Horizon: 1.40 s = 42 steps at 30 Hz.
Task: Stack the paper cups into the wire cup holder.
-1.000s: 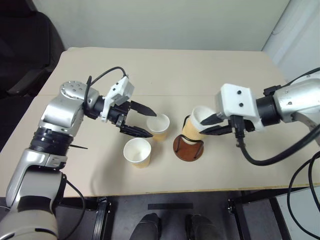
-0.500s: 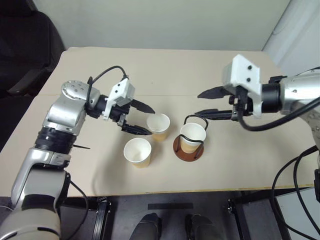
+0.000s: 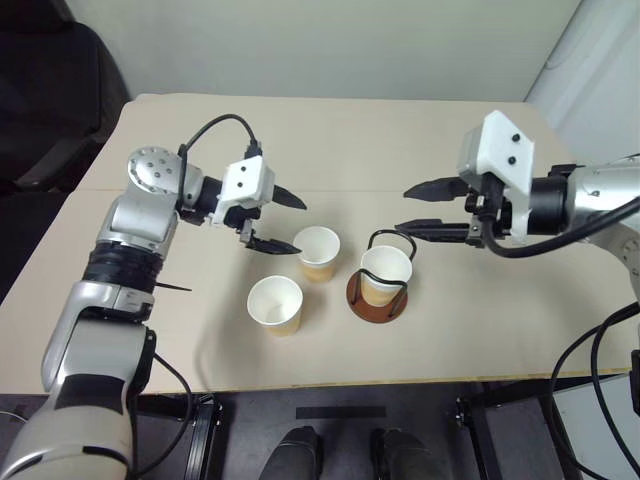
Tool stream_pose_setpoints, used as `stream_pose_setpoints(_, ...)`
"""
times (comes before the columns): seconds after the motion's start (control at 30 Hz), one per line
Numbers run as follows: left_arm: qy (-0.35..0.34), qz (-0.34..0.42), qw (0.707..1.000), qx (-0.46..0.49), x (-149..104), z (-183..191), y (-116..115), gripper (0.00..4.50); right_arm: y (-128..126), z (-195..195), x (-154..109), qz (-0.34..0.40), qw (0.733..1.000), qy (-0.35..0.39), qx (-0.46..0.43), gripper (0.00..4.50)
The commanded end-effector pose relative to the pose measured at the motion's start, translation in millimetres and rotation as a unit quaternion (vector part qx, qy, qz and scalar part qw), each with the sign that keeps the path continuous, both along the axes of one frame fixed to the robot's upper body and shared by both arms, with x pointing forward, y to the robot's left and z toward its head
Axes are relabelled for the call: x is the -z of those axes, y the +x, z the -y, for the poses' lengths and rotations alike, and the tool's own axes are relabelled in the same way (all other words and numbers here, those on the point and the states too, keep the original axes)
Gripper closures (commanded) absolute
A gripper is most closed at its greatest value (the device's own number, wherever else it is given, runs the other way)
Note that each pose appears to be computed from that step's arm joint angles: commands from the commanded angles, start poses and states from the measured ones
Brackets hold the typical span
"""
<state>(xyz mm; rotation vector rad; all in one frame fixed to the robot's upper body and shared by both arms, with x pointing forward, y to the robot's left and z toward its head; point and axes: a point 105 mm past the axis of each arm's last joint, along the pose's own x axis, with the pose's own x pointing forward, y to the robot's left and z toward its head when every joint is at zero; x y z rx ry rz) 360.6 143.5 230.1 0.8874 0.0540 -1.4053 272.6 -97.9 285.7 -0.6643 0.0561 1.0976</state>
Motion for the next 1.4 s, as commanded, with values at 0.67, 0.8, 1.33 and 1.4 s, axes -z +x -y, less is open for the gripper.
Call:
stream_pose_setpoints(0.67,0.081,0.06,0.991,0.083,-0.5,10.2,-5.0,0.32,-7.1,9.4,-19.6,0.028,0.999,0.025,0.02,2.27)
stream_pose_setpoints(0.8,0.086,0.063,0.989,0.099,2.3,16.0,-5.8,0.32,-7.0,9.1,-20.2,0.029,0.999,0.027,0.022,2.27)
stream_pose_setpoints(1.33,0.115,0.046,0.984,0.127,23.8,16.5,-12.9,0.32,-17.1,13.8,-14.5,0.005,1.0,0.028,0.011,2.27)
stream_pose_setpoints(1.4,0.117,0.041,0.983,0.132,28.4,17.1,-14.3,0.7,-19.4,15.8,-12.7,0.0,1.0,0.026,0.008,2.23)
